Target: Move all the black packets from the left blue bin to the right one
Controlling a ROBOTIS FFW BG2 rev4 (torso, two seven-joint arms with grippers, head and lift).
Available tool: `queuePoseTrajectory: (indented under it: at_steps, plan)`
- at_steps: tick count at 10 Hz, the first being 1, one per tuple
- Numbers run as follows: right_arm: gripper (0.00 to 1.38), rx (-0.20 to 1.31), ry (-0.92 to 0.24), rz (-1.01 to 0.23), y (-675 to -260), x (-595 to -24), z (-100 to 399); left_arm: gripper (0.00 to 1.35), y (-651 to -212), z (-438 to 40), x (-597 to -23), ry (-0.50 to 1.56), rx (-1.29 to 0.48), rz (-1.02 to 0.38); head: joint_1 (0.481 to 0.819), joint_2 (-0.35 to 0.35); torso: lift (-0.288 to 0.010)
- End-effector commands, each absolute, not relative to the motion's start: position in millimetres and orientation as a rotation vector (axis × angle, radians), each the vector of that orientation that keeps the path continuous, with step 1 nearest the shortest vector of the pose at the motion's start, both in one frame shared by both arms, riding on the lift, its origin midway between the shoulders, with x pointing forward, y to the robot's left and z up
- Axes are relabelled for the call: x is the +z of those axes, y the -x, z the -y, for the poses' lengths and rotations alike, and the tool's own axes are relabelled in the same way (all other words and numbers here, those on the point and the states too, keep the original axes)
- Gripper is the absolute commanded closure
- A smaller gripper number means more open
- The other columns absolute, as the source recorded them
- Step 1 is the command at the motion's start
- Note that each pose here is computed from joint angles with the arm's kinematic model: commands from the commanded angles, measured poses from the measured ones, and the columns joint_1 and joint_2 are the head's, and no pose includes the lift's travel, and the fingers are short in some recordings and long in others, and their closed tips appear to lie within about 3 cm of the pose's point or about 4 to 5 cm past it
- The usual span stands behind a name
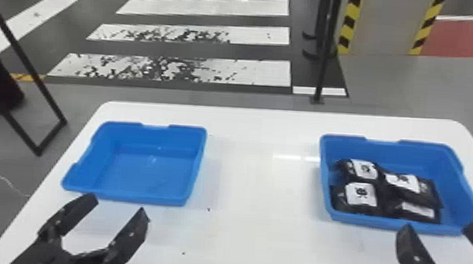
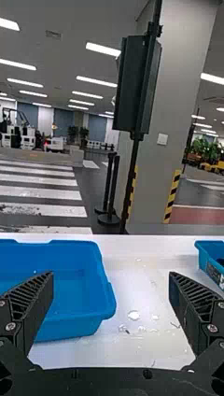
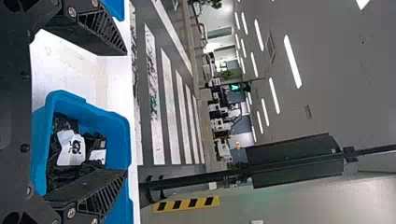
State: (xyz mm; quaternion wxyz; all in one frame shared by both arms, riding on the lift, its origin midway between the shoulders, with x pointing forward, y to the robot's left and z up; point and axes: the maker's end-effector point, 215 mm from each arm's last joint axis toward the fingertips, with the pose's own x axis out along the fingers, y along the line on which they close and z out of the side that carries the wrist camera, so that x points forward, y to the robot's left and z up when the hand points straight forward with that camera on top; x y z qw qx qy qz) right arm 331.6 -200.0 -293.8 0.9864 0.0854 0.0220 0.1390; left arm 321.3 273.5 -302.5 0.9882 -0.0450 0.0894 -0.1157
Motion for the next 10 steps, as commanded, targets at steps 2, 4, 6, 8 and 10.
queuePoseTrajectory:
  at_steps: [2,4,6,8,10]
  plan:
    - [0.13,0.28,-0.173,-0.046,-330.8,-294.5,200.0,0.13,-320.3,-274.7,-303.3,0.095,-0.227,-0.181,0.695,0.133,-0.14]
    - [0.13,0.28,-0.175,-0.046,-330.9,-294.3,200.0,0.13,-320.0,-274.7,-304.9,0.101,-0.227,-0.185,0.695,0.134,-0.14]
    - [0.13,0.28,-0.179,-0.045,-330.9,-294.1,200.1,0.13,-319.8,-274.9,-306.0,0.103,-0.226,-0.186,0.695,0.134,-0.14]
    - [0.13,0.279,-0.183,-0.047,-330.7,-295.1,200.3,0.13,-319.8,-274.6,-305.4,0.109,-0.227,-0.184,0.695,0.134,-0.14]
    - [0.13,0.282,-0.182,-0.048,-330.1,-294.8,199.1,0.13,-319.6,-274.9,-306.6,0.11,-0.226,-0.186,0.695,0.134,-0.14]
